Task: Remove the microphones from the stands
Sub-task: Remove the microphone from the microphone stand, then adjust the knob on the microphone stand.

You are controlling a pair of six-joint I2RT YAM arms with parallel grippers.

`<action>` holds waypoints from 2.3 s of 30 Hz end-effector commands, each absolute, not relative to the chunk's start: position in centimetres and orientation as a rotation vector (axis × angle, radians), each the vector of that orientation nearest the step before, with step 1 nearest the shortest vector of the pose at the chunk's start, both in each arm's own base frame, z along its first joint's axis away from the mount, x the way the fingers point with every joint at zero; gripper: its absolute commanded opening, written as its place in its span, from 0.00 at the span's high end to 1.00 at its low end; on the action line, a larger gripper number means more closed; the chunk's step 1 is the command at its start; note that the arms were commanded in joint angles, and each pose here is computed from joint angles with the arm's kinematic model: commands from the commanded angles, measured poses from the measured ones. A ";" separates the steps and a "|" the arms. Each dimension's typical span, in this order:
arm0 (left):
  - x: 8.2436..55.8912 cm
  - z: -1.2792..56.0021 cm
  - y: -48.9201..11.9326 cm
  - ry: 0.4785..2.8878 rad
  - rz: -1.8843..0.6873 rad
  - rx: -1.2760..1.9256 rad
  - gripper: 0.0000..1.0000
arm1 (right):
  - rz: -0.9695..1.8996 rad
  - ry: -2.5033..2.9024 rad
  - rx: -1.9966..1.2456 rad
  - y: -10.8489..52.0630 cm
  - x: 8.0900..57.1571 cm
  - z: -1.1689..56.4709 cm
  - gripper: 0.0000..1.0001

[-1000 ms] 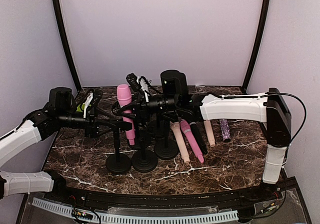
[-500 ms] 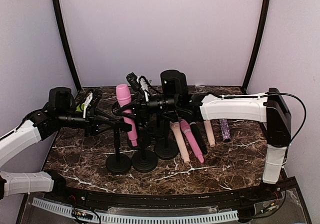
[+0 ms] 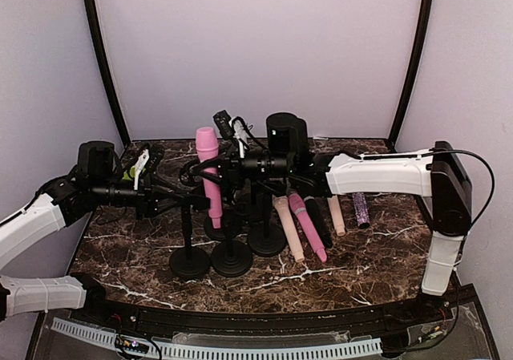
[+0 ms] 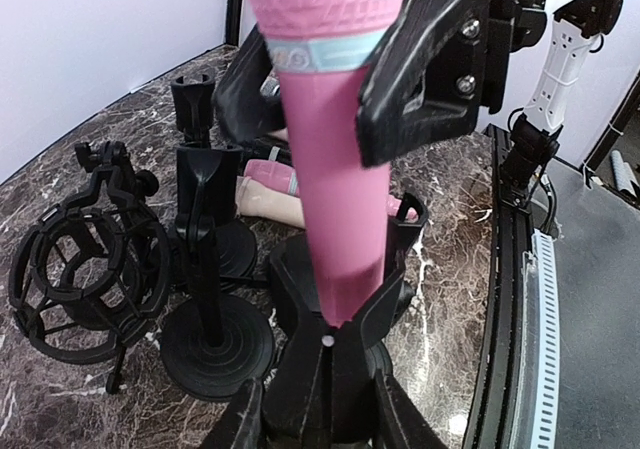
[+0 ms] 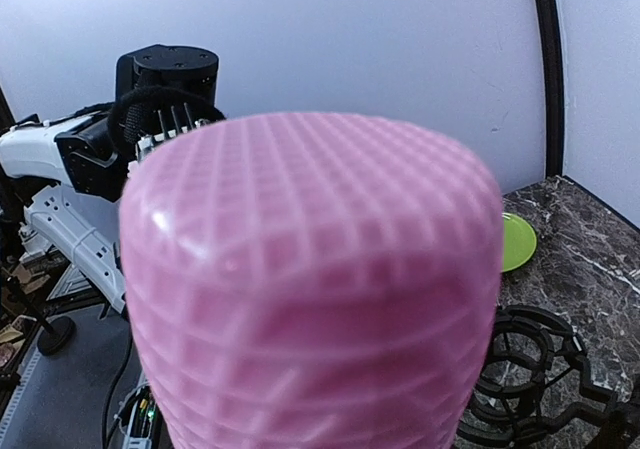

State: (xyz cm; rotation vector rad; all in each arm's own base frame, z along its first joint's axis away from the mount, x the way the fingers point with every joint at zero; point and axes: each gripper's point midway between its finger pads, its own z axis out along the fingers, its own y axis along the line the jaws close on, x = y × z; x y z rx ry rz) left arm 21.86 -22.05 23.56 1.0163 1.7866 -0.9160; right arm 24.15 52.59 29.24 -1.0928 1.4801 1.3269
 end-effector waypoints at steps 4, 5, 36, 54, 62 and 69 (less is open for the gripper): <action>22.8 23.3 -20.7 1.814 -0.804 0.925 1.00 | 1.291 1.331 -0.895 49.0 25.1 36.8 0.91; 22.9 23.3 -20.6 1.820 -0.803 0.909 1.00 | 1.283 1.331 -0.877 48.6 25.3 37.0 0.91; 25.2 24.7 -20.2 1.734 -0.731 0.664 1.00 | 1.032 1.303 -0.603 36.1 24.5 40.1 0.88; 24.9 25.5 -20.8 1.590 -0.514 0.708 1.00 | 1.003 1.339 -0.588 35.8 25.0 38.7 0.87; 25.2 25.3 -20.8 1.574 -0.496 0.712 1.00 | 1.002 1.350 -0.586 36.0 25.2 38.4 0.87; 25.3 24.5 -20.9 1.557 -0.520 0.681 1.00 | 1.001 1.355 -0.584 35.9 25.3 38.3 0.86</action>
